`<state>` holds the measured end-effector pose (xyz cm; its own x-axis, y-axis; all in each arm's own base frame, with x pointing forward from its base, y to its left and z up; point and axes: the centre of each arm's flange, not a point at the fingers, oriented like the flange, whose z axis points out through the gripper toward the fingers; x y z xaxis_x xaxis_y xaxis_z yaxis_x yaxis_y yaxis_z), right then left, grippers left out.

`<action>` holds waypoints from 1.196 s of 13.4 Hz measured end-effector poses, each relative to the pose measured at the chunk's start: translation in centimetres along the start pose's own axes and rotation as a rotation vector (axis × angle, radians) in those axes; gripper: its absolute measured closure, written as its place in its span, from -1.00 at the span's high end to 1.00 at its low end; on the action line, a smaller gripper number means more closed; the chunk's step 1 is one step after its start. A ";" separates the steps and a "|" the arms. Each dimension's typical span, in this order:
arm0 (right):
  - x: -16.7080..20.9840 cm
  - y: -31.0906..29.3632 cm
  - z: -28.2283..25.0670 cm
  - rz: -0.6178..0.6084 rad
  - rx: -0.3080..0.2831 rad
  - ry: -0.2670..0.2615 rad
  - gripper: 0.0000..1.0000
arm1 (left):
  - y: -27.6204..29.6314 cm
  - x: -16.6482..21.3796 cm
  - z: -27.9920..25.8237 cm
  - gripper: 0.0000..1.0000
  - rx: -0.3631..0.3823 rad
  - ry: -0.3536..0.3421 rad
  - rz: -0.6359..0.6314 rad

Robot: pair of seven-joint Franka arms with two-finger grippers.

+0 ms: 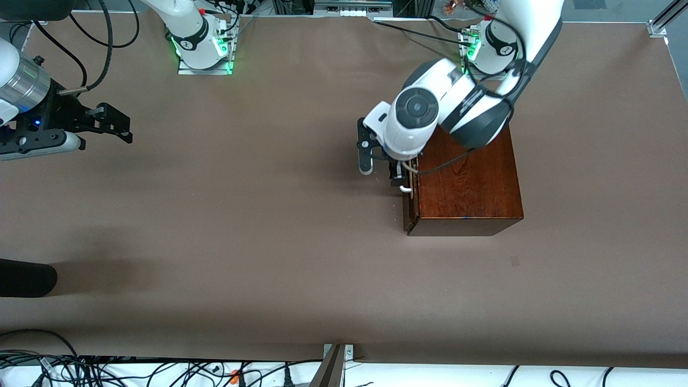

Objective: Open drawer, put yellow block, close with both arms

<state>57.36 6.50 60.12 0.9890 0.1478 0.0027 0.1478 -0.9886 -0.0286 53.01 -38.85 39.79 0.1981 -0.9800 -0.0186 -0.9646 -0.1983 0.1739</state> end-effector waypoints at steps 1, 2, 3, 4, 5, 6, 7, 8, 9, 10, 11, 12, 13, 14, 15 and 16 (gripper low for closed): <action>0.0 0.0 0.0 0.000 0.000 0.000 1.00 | 0.4 -0.6 -1.8 1.00 0.007 -0.010 -0.087; 0.0 0.0 0.0 0.000 0.000 0.000 1.00 | 0.6 -1.5 -3.6 1.00 0.014 -0.023 -0.166; 0.0 0.0 0.0 0.000 0.000 -0.001 1.00 | 0.5 -2.7 -5.4 1.00 0.019 -0.036 -0.234; 0.0 0.0 0.0 0.000 0.000 -0.001 1.00 | 0.1 -4.1 -7.2 1.00 0.024 -0.046 -0.310; 0.0 0.0 0.0 0.000 0.000 -0.001 1.00 | -0.6 -5.7 -8.9 1.00 0.031 -0.051 -0.398; 0.0 0.0 0.0 0.001 0.000 -0.001 1.00 | -1.5 -7.7 -10.6 1.00 0.033 -0.055 -0.487; 0.0 0.0 0.0 0.001 0.000 -0.001 1.00 | -2.7 -9.8 -12.4 1.00 0.038 -0.052 -0.582; 0.0 0.0 0.0 0.001 0.000 -0.001 1.00 | -3.8 -11.8 -14.0 1.00 0.051 -0.042 -0.650; 0.0 0.1 0.0 0.001 0.000 -0.001 1.00 | -4.7 -13.8 -15.4 1.00 0.070 -0.033 -0.709; 0.0 0.1 0.0 0.001 0.000 -0.002 1.00 | -5.6 -15.9 -16.6 1.00 0.089 -0.024 -0.761; 0.0 0.1 0.0 0.001 0.000 -0.002 1.00 | -6.6 -18.3 -17.5 1.00 0.105 -0.017 -0.817; 0.0 0.1 0.1 0.001 0.000 -0.005 1.00 | -7.6 -20.9 -18.4 1.00 0.106 0.004 -0.881; -0.1 0.1 0.1 0.001 0.000 -0.012 1.00 | -8.5 -23.5 -19.1 1.00 0.095 0.036 -0.942; -0.2 0.1 0.2 0.001 0.001 -0.018 1.00 | -9.2 -26.1 -19.4 1.00 0.088 0.067 -1.005; -0.2 0.1 0.2 0.001 0.001 -0.020 1.00 | -9.5 -28.2 -19.4 1.00 0.093 0.088 -1.060; -0.2 0.1 0.2 0.001 0.001 -0.021 1.00 | -9.3 -29.6 -19.3 1.00 0.104 0.102 -1.110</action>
<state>57.16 6.41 59.92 0.9890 0.1471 -0.0180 0.1466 -0.9888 -0.0294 59.50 -7.66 57.75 0.9668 -0.2538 -0.0308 -0.2530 -0.9671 0.0278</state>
